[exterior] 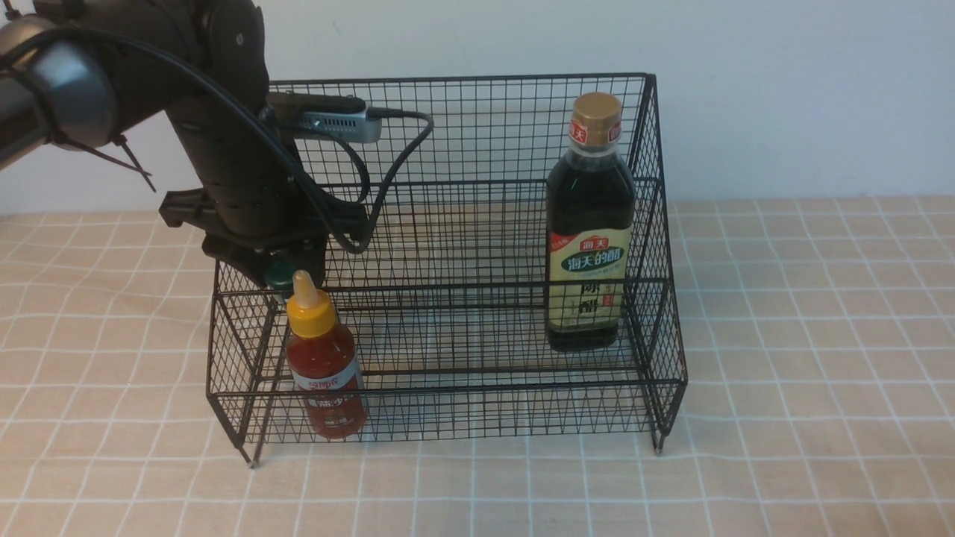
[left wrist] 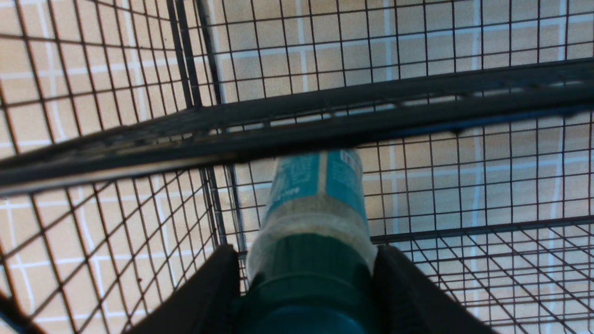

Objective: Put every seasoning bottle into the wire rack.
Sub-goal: Use the left arm to put the condiment bottle back on the shelf

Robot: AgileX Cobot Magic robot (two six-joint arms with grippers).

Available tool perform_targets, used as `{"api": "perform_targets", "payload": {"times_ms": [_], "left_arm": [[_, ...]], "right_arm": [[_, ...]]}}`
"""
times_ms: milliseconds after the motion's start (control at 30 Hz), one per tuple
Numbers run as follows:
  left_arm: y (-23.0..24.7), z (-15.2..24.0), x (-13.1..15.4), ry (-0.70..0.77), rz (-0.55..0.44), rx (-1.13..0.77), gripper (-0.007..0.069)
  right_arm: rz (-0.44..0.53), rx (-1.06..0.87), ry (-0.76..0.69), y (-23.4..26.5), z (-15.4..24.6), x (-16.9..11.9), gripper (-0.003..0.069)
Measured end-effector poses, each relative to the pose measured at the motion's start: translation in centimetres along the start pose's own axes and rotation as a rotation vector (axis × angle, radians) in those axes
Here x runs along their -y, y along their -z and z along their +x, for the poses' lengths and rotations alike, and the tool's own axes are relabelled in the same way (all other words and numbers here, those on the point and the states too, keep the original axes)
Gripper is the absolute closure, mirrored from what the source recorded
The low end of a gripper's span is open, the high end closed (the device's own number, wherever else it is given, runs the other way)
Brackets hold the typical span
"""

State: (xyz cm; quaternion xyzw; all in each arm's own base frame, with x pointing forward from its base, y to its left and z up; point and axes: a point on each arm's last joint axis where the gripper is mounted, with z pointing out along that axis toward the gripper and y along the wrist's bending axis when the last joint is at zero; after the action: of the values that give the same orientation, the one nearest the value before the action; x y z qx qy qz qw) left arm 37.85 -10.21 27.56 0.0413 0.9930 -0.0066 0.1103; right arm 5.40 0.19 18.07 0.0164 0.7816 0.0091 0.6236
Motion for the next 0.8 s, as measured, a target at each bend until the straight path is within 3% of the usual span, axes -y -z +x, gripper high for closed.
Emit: {"api": "perform_targets", "payload": {"times_ms": [267,533,800], "left_arm": [[-1.02,-0.14,0.06,-0.001,-0.005,-0.024,0.0281],[-1.03,-0.17,-0.03,-0.006,-0.015,-0.02,0.0144],[-0.82,-0.27,-0.3,-0.017,-0.045,-0.017,0.0114]], "right_arm": [[0.0,0.0,0.0,0.0,0.0,0.0,0.0673],[0.0,0.0,0.0,0.0,0.0,0.0,0.0673],[0.0,0.0,0.0,0.0,0.0,0.0,0.0673]]}}
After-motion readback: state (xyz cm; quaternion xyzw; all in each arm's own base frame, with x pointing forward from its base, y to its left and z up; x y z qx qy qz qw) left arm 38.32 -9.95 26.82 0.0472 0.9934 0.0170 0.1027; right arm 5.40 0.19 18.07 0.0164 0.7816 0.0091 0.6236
